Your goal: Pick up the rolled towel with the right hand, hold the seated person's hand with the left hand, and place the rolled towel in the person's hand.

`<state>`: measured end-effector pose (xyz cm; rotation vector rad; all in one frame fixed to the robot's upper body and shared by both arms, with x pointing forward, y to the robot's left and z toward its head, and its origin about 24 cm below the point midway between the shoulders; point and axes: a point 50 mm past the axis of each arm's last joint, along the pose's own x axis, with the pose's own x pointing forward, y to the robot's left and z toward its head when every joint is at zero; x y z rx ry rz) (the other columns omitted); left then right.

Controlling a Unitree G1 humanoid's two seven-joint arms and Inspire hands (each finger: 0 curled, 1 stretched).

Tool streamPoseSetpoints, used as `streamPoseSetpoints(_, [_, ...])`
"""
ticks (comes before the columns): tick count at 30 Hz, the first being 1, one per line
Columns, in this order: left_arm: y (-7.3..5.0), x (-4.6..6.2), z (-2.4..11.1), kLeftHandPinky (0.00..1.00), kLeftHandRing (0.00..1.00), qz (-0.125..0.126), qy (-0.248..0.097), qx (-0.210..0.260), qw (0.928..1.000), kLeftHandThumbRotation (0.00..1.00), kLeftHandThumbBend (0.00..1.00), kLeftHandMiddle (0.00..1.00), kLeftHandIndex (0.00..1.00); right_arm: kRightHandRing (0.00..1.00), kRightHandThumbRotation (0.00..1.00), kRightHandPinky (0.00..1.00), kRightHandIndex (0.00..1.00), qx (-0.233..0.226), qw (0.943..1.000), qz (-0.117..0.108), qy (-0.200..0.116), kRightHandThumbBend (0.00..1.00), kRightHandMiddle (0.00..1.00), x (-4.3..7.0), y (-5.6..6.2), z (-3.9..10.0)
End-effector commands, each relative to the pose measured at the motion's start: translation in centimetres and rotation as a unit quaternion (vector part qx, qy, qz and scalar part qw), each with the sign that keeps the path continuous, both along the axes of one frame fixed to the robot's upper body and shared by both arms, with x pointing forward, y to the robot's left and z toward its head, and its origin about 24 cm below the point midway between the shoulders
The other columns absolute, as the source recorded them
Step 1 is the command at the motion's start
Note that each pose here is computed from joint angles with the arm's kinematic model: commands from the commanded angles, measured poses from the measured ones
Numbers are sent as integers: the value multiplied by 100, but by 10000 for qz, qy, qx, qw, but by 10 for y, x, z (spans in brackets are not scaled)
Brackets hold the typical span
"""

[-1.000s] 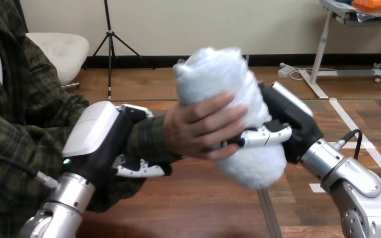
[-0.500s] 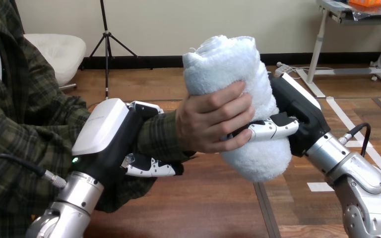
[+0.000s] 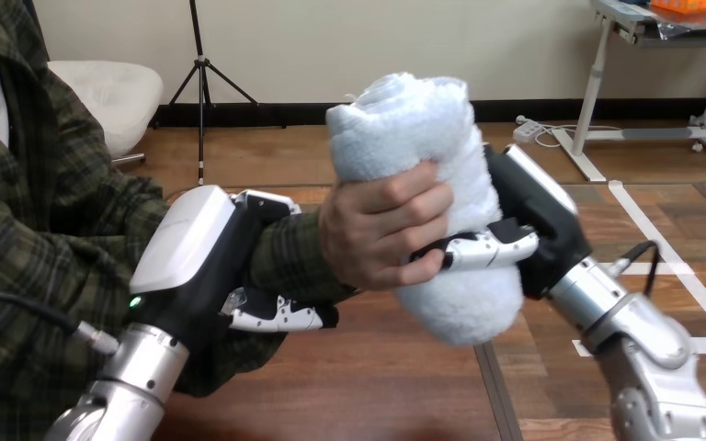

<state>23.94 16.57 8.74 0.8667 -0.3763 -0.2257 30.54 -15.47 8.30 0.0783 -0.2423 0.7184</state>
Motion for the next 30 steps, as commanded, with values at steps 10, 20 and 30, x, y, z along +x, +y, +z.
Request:
streamPoseSetpoints(10, [-15,-1,23,18,23,-348,-437,-383,9977,0,90,31,32,14,0,8,23,34,9967,806,-23,74,20,4,37,11])
streamPoseSetpoints(20, [-11,1,21,19,24,-294,-380,-372,9982,0,89,32,33,17,0,12,29,-58,9967,816,19,78,24,4,33,10])
streamPoseSetpoints(30, [-3,3,15,25,31,-212,-268,-362,9988,0,90,38,39,35,12,28,48,-367,9973,633,-105,83,45,4,24,10])
